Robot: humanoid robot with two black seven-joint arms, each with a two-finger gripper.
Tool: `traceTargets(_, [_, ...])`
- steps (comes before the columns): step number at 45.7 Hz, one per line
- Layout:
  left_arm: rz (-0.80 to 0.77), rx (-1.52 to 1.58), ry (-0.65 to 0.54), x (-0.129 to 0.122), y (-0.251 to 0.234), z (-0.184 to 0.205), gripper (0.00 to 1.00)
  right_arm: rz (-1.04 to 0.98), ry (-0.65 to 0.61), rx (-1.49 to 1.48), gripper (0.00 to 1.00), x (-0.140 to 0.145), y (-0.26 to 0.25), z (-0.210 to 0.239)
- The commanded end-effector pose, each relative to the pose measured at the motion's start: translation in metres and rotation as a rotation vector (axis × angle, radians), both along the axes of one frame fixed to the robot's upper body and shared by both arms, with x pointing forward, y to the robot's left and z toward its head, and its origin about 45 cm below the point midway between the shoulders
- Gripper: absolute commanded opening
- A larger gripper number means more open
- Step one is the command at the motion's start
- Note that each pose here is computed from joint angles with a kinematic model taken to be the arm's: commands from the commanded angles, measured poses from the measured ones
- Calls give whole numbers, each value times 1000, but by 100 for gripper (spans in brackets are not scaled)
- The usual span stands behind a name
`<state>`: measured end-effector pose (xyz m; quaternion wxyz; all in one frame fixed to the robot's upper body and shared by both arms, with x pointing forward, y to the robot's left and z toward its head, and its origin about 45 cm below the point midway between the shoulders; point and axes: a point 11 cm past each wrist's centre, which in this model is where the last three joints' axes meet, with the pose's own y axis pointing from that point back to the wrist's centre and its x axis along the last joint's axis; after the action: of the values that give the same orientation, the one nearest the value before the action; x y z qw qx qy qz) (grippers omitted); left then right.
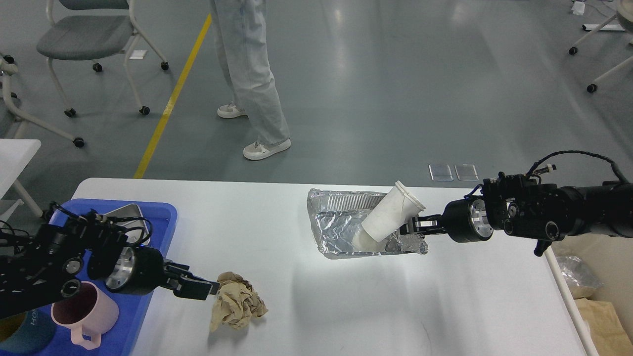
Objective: Tidy desktop
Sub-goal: 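Lower the left gripper onto the crumpled beige cloth and grasp it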
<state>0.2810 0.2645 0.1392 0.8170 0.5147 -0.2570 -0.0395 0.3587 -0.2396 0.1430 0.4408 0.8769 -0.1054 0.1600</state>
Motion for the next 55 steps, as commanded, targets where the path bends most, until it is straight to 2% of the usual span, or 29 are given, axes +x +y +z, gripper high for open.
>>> traceTargets(1, [-3, -32, -17, 1, -18, -18, 94, 1, 0, 2, 0, 0, 1, 0])
traceTargets(10, [6, -62, -4, -12, -32, -46, 94, 1, -2, 4, 0, 1, 2, 1])
traceTargets(16, [11, -26, 3, -19, -21, -61, 94, 2, -3, 3, 0, 1, 2, 1])
traceTargets(27, [36, -58, -68, -22, -28, -81, 94, 1, -2, 1, 0, 0, 1, 0])
traceTargets(34, [39, -54, -69, -22, -26, -83, 88, 1, -1, 0, 0, 0, 0, 0])
traceTargets(38, [41, -54, -69, -23, -26, -83, 76, 1, -1, 0, 0, 0, 0, 0])
traceTargets(42, [42, -56, -59, -26, -27, -85, 57, 0, -1, -2, 0, 0, -1, 0])
traceTargets(44, [36, -57, -51, -28, -29, -86, 40, 0, -1, -3, 0, 0, -1, -1])
traceTargets(46, [25, -57, -38, -30, -32, -87, 17, 0, 1, -3, 0, 0, -1, -1])
traceTargets(47, [23, -56, -33, -31, -32, -87, 10, 0, 1, -3, 0, 0, -1, -1])
traceTargets(50, [9, -52, -18, -35, -30, -88, 1, -2, 1, -3, 0, 0, -2, -1])
traceTargets(55, [-3, -55, -13, -37, -32, -88, 0, -2, 1, -3, 0, 0, -2, -1])
